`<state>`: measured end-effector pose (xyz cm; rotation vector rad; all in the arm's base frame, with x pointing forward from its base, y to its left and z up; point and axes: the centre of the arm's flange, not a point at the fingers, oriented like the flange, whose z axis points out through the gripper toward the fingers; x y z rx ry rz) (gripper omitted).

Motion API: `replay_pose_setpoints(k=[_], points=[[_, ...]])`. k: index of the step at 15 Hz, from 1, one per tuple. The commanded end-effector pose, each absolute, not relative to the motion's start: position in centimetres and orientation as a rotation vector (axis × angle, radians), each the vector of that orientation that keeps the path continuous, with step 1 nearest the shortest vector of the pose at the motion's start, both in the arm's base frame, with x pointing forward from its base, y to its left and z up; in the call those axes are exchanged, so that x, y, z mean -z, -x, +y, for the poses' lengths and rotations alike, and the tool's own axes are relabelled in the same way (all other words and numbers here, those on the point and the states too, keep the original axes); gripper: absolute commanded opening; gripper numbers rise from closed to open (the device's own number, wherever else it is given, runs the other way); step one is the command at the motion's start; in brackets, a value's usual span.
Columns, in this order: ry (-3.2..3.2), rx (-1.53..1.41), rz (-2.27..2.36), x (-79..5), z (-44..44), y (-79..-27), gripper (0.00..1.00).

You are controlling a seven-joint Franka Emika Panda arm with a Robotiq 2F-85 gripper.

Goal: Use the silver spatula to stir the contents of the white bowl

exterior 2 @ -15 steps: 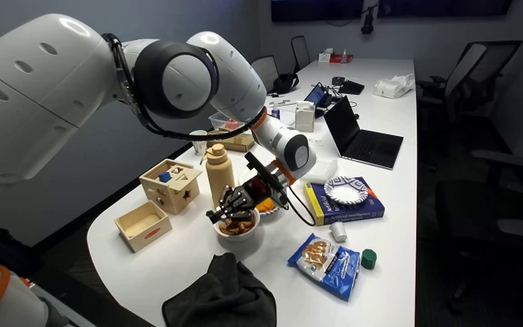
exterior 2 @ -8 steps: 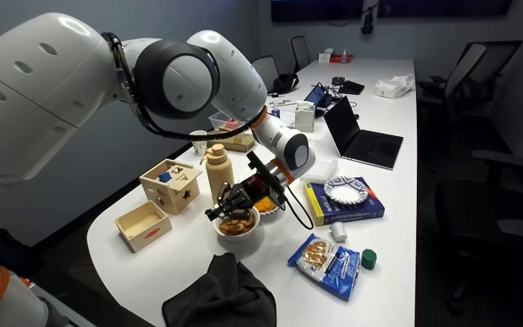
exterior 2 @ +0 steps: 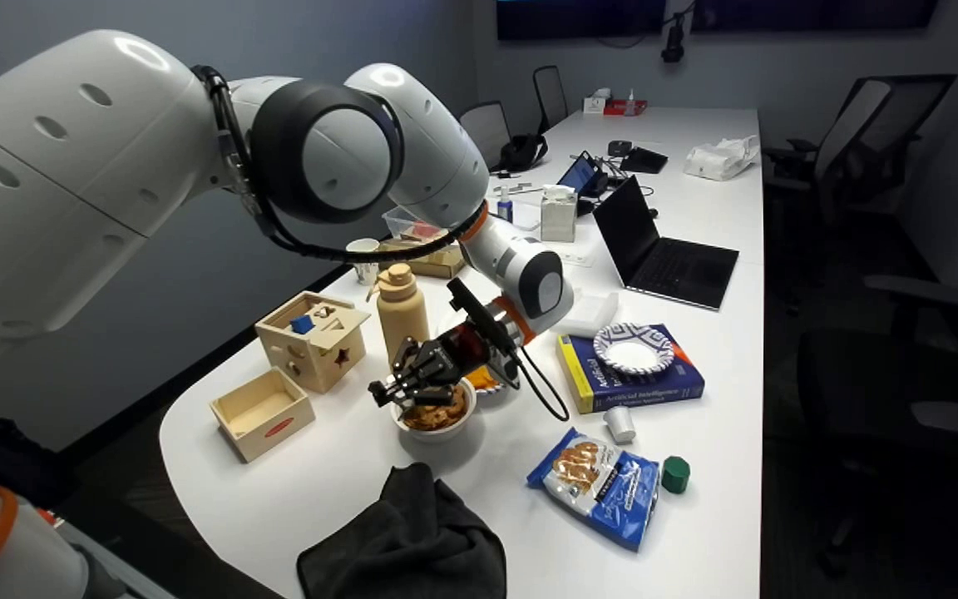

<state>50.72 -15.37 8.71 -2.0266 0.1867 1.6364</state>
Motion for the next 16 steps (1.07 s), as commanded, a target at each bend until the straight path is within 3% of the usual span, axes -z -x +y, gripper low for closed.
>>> replay_pose_setpoints(k=[1,9,16], points=[[2.022,-1.725,0.298,-9.3,-15.6,-51.0,0.01],[2.106,-1.758,0.544,-9.3,-16.8,-51.2,0.01],[2.097,-1.648,0.358,-8.7,-16.1,-51.8,0.01]])
